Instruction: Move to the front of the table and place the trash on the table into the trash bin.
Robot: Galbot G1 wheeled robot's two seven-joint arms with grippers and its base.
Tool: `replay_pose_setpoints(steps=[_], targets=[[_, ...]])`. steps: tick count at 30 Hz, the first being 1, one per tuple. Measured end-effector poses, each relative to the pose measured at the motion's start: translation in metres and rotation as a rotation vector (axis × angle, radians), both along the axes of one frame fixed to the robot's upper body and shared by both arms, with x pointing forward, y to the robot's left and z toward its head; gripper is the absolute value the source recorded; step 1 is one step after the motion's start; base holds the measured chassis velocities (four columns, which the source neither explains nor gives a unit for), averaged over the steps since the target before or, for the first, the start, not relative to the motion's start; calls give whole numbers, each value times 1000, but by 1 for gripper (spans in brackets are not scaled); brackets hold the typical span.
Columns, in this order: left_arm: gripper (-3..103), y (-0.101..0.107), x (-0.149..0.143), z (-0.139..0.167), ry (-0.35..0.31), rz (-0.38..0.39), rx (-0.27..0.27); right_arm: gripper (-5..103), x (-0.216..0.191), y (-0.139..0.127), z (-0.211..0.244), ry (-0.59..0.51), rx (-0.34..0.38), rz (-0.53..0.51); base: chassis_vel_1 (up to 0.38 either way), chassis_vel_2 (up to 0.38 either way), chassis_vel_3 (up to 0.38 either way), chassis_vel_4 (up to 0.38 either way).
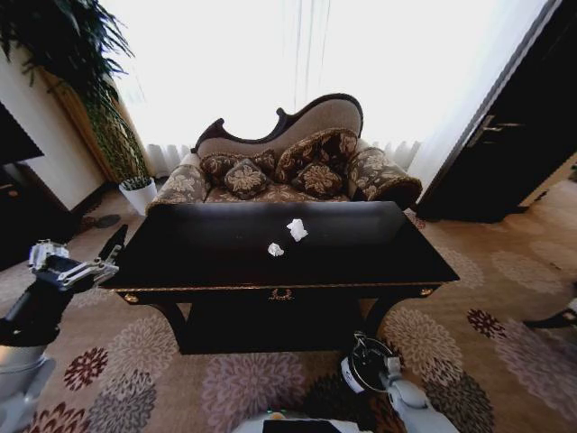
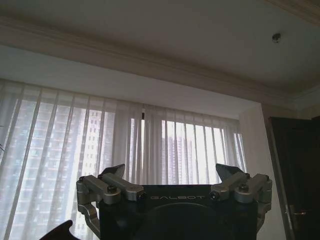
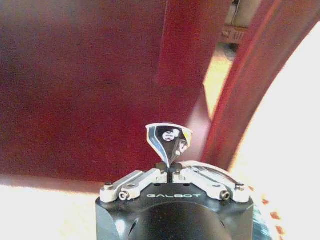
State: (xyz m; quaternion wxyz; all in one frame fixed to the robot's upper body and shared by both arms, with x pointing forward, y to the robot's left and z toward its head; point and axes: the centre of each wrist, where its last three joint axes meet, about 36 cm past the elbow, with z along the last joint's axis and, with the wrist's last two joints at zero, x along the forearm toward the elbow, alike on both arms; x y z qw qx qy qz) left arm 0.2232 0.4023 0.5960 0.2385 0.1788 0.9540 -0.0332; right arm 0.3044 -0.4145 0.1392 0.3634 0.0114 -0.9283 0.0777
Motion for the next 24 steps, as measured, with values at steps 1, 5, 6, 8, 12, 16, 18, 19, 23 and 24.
replay_pose_setpoints(steps=[1,5,6,8,12,16,18,19,23,24], targets=[[100,0,0,0,0,0,0,0,0,0,0,0,0,0,0,0,0,0],[100,0,2,-2,0,-4,-6,0,-9,-14,-4,39,-52,9,0,0,0,0],[100,-1,3,-3,1,-5,-9,0,-11,-17,-6,49,-61,8,0,0,0,0],[100,-2,4,-4,1,-9,-11,0,-16,-23,-9,67,-77,-5,0,0,0,0],[100,-1,4,-4,4,-8,-11,0,-18,-27,-10,80,-92,-22,0,0,0,0],[100,1,4,-3,4,-3,-6,4,-18,-26,-10,104,-97,-34,0,0,0,0],[100,2,4,-3,4,-3,-4,15,-19,-25,-10,107,-95,-32,0,0,0,0],[100,2,4,-2,3,-3,-4,20,-19,-25,-9,106,-94,-31,0,0,0,0],[100,1,4,-2,2,-6,-5,31,-23,-26,-8,112,-89,-21,0,0,0,0],[100,1,4,-2,2,-7,-6,37,-24,-27,-8,113,-87,-18,0,0,0,0]])
